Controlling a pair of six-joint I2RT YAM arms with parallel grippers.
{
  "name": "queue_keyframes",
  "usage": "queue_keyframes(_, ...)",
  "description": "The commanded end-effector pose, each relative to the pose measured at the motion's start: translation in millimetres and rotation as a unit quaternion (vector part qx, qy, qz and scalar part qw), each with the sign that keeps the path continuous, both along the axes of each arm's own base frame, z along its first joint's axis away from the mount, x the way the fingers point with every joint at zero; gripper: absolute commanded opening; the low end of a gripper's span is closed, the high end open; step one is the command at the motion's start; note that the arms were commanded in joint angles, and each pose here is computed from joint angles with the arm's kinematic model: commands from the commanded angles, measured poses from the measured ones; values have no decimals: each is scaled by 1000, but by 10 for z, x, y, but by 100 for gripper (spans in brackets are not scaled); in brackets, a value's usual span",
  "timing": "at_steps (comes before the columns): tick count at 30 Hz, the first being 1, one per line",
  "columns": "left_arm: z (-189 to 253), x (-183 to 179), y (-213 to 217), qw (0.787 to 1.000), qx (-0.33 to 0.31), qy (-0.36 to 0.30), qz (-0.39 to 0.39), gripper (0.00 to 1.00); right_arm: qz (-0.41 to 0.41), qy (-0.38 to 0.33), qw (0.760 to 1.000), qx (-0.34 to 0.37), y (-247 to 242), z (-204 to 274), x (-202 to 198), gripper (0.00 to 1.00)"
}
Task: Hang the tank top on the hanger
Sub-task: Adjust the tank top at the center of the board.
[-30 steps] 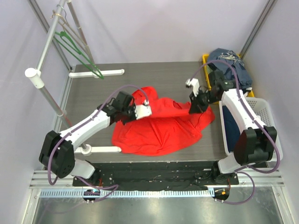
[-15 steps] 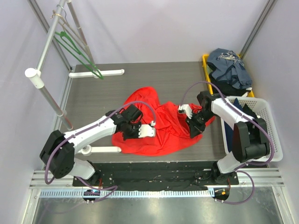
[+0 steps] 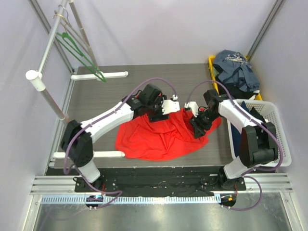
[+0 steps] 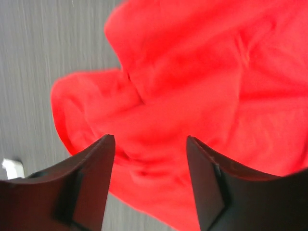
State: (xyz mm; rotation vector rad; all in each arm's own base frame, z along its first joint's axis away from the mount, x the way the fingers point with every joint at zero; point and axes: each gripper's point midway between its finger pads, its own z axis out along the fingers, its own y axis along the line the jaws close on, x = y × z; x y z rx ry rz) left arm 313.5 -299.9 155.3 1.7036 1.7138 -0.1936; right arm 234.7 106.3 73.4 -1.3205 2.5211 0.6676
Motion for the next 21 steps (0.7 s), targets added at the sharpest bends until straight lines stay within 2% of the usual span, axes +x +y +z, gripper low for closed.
queue_keyframes(1, 135, 102, -591, 998, -34, -22, -53, 72, -54, -54, 997, 33, 11, 332, 303, 58)
queue_keyframes(4, -2, 73, -834, 996, -19, -19, -83, 78, -101, -75, 991, 47, -136, 422, 469, 59)
queue_keyframes(7, -129, 117, -1031, 995, -7, -25, -96, 80, -175, -86, 978, 70, -357, 513, 637, 60)
queue_keyframes(11, -155, 203, -1193, 994, -12, -29, -106, 80, -222, -87, 967, 95, -578, 570, 675, 60)
queue_keyframes(17, -229, 292, -1316, 992, -8, -32, -120, 71, -255, -107, 954, 115, -790, 683, 669, 60)
queue_keyframes(21, -325, 332, -1338, 992, -2, -34, -124, 59, -262, -112, 951, 125, -818, 720, 646, 60)
